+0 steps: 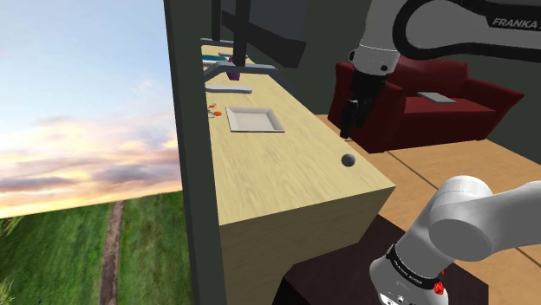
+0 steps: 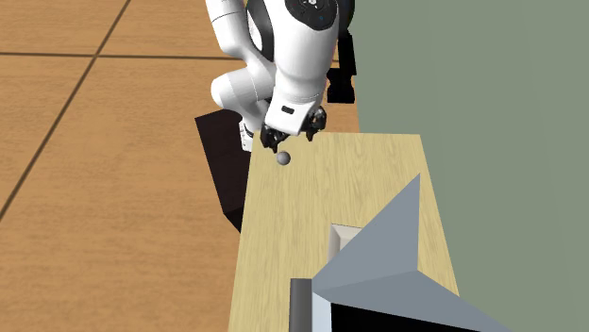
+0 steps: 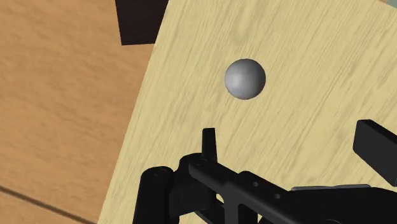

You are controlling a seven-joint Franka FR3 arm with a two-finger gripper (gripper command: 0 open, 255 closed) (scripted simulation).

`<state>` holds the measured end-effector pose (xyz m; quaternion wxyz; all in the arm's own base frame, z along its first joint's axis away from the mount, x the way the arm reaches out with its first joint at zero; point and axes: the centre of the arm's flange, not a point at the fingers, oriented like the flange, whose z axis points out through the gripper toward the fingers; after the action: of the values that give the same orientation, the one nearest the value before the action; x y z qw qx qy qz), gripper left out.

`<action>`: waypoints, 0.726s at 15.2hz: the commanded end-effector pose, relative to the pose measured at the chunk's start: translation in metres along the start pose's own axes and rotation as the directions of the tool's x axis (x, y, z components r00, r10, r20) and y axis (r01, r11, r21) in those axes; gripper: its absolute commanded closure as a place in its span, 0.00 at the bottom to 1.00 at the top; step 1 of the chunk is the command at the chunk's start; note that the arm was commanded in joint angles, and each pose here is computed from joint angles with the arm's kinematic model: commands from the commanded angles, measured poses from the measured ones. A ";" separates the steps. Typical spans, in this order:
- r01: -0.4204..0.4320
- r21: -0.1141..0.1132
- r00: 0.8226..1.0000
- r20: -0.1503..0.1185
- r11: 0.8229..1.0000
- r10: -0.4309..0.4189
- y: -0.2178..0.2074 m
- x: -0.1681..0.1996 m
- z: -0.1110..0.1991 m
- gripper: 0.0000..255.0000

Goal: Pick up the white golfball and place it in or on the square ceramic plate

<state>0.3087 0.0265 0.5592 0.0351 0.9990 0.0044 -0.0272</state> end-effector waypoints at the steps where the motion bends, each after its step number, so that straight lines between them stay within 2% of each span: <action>1: 0.028 -0.044 0.998 0.060 0.999 -0.025 -0.005 -0.001 0.024 0.00; 3: 0.057 -0.084 0.992 0.119 0.995 -0.047 -0.006 -0.004 0.048 0.00; 11: 0.058 -0.086 0.992 0.121 0.995 -0.047 -0.002 -0.009 0.088 0.00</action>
<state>0.2967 0.0242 0.4814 0.0791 0.9926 0.0299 -0.0874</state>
